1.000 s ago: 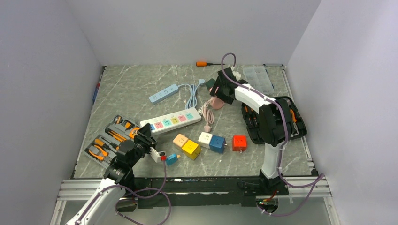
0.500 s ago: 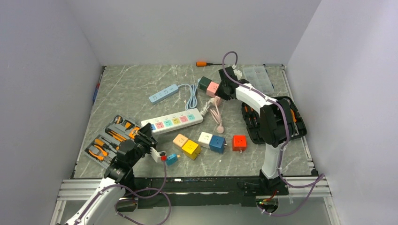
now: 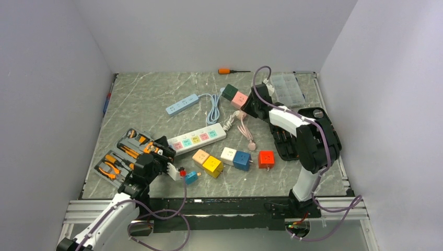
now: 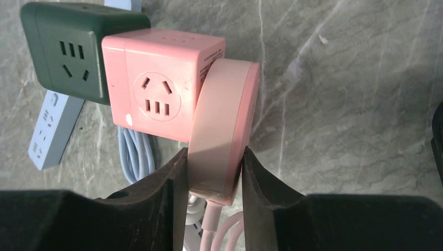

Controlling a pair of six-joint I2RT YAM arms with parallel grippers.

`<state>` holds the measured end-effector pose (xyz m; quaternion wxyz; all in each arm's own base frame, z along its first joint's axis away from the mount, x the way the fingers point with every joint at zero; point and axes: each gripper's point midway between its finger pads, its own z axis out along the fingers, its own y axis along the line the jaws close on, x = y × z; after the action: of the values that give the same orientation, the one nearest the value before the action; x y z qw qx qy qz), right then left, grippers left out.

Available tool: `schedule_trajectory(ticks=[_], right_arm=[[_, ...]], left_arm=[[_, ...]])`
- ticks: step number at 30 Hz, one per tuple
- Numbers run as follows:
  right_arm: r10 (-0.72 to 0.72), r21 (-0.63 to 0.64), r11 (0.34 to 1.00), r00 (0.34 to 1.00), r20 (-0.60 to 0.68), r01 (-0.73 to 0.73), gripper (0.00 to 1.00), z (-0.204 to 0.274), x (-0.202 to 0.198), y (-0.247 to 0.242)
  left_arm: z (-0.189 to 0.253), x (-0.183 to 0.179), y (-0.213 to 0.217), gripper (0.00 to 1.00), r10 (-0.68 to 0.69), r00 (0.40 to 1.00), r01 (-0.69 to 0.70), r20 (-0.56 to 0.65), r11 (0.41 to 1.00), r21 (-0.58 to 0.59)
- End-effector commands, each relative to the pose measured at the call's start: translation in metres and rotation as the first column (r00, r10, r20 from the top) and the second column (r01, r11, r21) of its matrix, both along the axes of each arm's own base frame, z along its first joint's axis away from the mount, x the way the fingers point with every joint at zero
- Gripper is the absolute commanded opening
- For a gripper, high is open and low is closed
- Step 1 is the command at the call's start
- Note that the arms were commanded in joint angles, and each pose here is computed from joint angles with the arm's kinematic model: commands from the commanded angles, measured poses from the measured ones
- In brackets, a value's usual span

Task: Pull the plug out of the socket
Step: Remove the plug from the socket.

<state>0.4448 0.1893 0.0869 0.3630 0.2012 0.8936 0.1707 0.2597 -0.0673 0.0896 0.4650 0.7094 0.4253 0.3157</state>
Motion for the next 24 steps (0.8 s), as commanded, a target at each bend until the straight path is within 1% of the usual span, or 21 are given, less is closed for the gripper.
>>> schedule_trajectory(ticks=[1, 3, 5, 8, 11, 13, 16, 19, 22, 24], right_arm=[[0.126, 0.066, 0.989, 0.991, 0.053, -0.13, 0.0, -0.004, -0.024, 0.02], [0.158, 0.077, 0.982, 0.977, 0.143, -0.17, 0.0, 0.019, -0.025, 0.031], [0.18, 0.107, 0.972, 0.958, 0.223, -0.208, 0.0, 0.04, -0.026, 0.043], [0.2, 0.162, 0.952, 0.927, 0.316, -0.261, 0.0, 0.07, -0.03, 0.058], [0.198, 0.2, 0.937, 0.907, 0.373, -0.287, 0.0, 0.093, -0.032, 0.065], [0.19, 0.219, 0.93, 0.897, 0.399, -0.295, 0.0, 0.105, -0.033, 0.068], [0.167, 0.24, 0.926, 0.889, 0.427, -0.29, 0.0, 0.118, -0.033, 0.067], [0.151, 0.249, 0.926, 0.884, 0.442, -0.282, 0.0, 0.125, -0.033, 0.065], [0.136, 0.244, 0.932, 0.881, 0.454, -0.269, 0.0, 0.13, -0.03, 0.061], [0.126, 0.243, 0.934, 0.879, 0.459, -0.261, 0.0, 0.133, -0.028, 0.059]], left_arm=[[0.039, 0.009, -0.003, 0.99, 0.052, 0.998, -0.056, -0.03, 0.989, -0.137], [0.065, 0.012, -0.009, 0.99, 0.069, 0.994, -0.089, -0.089, 0.964, -0.252], [0.08, 0.012, -0.016, 0.99, 0.069, 0.98, -0.129, -0.187, 0.934, -0.332], [0.104, 0.007, -0.034, 0.99, 0.007, 0.949, -0.151, -0.316, 0.889, -0.433], [0.122, 0.005, -0.05, 0.99, -0.043, 0.901, -0.195, -0.432, 0.849, -0.491], [0.125, 0.002, -0.058, 0.99, -0.071, 0.854, -0.225, -0.515, 0.843, -0.488], [0.107, 0.0, -0.06, 0.99, -0.055, 0.781, -0.279, -0.622, 0.86, -0.427], [0.088, -0.002, -0.059, 0.99, -0.047, 0.762, -0.286, -0.646, 0.87, -0.401], [0.068, -0.014, -0.057, 0.99, -0.055, 0.734, -0.285, -0.677, 0.88, -0.38], [0.054, -0.022, -0.053, 0.99, -0.04, 0.711, -0.292, -0.702, 0.892, -0.346]])
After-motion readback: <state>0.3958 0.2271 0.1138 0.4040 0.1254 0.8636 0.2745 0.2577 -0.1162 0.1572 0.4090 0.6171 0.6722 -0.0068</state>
